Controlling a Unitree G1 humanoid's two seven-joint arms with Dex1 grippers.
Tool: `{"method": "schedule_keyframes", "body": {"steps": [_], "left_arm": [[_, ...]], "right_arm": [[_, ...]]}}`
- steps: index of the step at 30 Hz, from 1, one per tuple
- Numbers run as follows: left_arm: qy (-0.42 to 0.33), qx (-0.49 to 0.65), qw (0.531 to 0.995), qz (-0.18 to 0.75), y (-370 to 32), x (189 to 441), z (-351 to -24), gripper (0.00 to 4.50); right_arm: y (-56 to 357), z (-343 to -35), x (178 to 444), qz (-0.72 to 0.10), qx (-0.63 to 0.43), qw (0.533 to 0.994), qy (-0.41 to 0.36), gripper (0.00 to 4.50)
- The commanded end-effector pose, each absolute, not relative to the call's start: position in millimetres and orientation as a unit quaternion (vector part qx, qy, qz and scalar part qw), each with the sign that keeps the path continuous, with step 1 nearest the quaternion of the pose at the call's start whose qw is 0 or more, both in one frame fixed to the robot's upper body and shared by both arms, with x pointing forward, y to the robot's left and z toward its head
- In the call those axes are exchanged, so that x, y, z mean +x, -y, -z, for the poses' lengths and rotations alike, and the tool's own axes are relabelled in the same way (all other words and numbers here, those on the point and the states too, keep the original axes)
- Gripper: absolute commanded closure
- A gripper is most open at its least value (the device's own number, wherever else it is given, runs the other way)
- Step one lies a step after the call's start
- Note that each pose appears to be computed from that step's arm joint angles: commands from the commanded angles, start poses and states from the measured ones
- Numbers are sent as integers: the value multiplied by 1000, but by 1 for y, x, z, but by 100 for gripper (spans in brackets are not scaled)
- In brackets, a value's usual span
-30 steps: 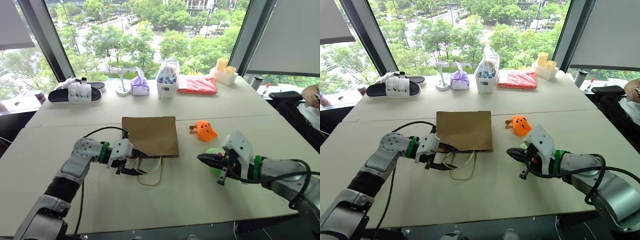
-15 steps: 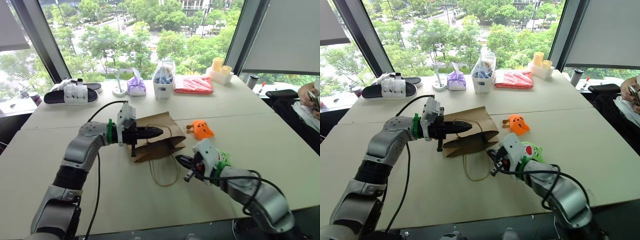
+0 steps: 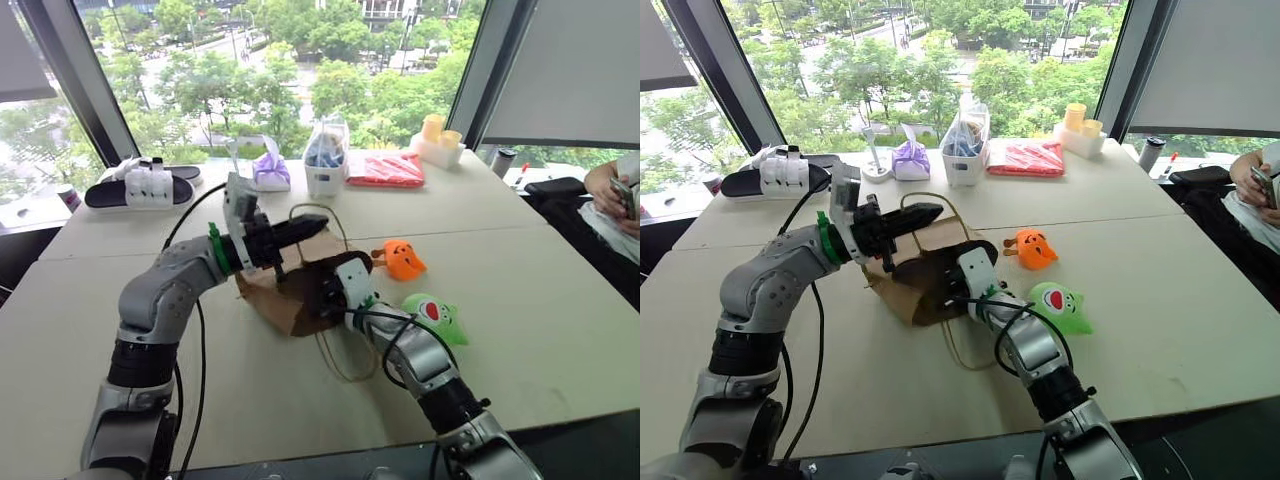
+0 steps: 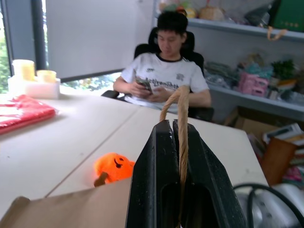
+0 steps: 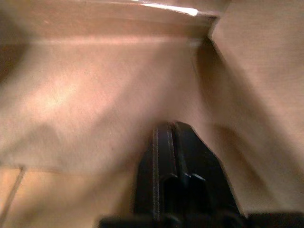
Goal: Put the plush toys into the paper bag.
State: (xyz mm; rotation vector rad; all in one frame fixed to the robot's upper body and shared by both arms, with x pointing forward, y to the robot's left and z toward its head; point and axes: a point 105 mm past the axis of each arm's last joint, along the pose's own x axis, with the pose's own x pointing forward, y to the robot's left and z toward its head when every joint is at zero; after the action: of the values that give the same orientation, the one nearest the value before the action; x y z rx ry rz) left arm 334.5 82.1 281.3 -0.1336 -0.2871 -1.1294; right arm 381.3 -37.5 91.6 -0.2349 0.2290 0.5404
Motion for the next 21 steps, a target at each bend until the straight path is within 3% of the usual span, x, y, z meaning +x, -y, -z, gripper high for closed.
{"method": "schedule_keyframes", "body": {"steps": [1,4,8,13,17,20,21], "left_arm": [[221,-68,845,483,-104,340,-330,447],[235,-74,847,471,-111,344,-343,447],[210,-67,839,498,-100,336,-324,447],[161,-49,826,538,-80,317,-277,447],[146,-41,823,547,-72,309,-255,447],[144,-42,821,551,-71,305,-252,450],[144,-43,820,552,-72,305,-252,450]], "right_arm": [[40,-80,377,-272,-131,945,-128,450],[46,-80,375,-270,-135,945,-125,450],[50,-98,374,-269,-129,949,-100,450],[63,-153,358,-283,-106,952,-39,450],[98,-194,324,-288,-100,952,-14,450],[131,-200,308,-263,-122,956,-33,364],[138,-199,303,-258,-131,956,-42,312]]}}
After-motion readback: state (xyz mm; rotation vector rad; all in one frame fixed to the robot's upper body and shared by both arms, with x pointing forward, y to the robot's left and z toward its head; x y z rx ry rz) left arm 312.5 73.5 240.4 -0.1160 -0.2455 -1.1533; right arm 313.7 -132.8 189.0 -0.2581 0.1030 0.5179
